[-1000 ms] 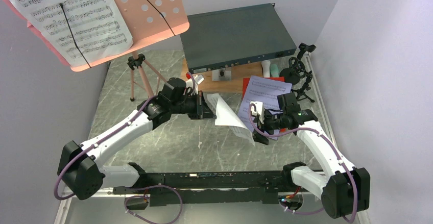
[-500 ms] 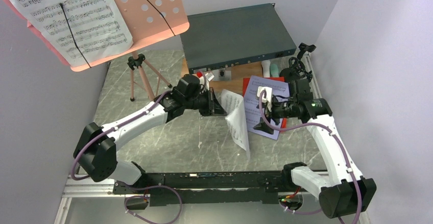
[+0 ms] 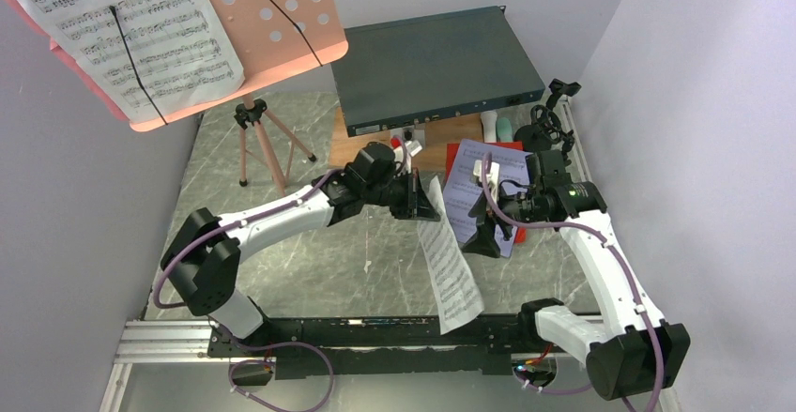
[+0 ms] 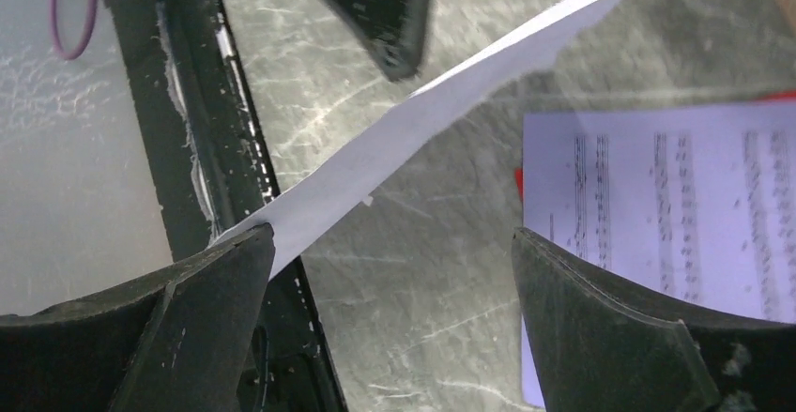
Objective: Pack up the instrument practice props
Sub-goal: Place the sheet music at the center of the board.
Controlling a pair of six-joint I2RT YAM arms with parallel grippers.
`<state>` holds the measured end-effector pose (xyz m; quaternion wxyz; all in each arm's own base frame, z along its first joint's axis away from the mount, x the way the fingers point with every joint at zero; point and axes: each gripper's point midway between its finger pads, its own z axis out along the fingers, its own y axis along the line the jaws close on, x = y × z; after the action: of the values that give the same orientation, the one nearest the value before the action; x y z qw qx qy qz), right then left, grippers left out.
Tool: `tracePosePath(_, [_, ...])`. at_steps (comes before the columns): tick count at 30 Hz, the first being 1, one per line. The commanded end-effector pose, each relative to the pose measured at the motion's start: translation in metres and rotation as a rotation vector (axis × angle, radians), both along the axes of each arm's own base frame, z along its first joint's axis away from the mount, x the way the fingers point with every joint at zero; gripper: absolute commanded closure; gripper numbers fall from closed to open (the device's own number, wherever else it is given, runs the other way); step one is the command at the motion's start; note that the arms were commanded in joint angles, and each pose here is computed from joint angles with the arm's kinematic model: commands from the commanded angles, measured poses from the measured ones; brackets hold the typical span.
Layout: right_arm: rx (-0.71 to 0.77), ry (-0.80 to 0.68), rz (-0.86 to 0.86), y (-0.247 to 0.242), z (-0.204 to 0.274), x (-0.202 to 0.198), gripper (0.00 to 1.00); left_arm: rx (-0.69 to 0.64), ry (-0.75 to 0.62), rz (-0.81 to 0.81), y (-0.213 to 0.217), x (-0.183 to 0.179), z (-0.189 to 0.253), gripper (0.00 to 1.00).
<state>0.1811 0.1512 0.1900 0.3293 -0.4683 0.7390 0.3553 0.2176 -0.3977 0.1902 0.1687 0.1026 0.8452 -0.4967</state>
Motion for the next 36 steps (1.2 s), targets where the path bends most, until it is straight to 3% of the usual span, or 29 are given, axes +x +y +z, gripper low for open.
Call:
tracePosePath(1, [0.000,0.064,-0.108,-0.006,-0.019,0.020,0.00,0.026,0.020,0.020,0.006,-0.005,-0.027,1.00])
tracePosePath(10, [0.000,0.109,-0.194,-0.017,-0.010,0.045,0.00,0.000,0.126,-0.019,-0.001,-0.024,-0.075,1.00])
tracePosePath(20, [0.202,0.366,-0.205,-0.007,0.022,0.042,0.02,0.018,0.112,0.025,-0.002,-0.022,-0.100,1.00])
tracePosePath(26, [0.112,0.486,-0.162,0.001,-0.010,0.028,0.03,0.013,0.138,0.033,-0.003,-0.023,-0.118,1.00])
tracePosePath(30, [0.020,0.546,-0.160,0.008,-0.042,0.023,0.11,0.015,0.149,0.031,-0.005,-0.023,-0.128,1.00])
tracePosePath(33, [-0.045,0.512,-0.179,0.002,-0.052,0.031,0.14,0.031,0.154,0.035,-0.003,-0.023,-0.138,1.00])
tracePosePath(36, [-0.127,0.410,-0.255,-0.011,-0.067,0.048,0.10,0.052,0.146,0.049,0.001,-0.023,-0.143,1.00])
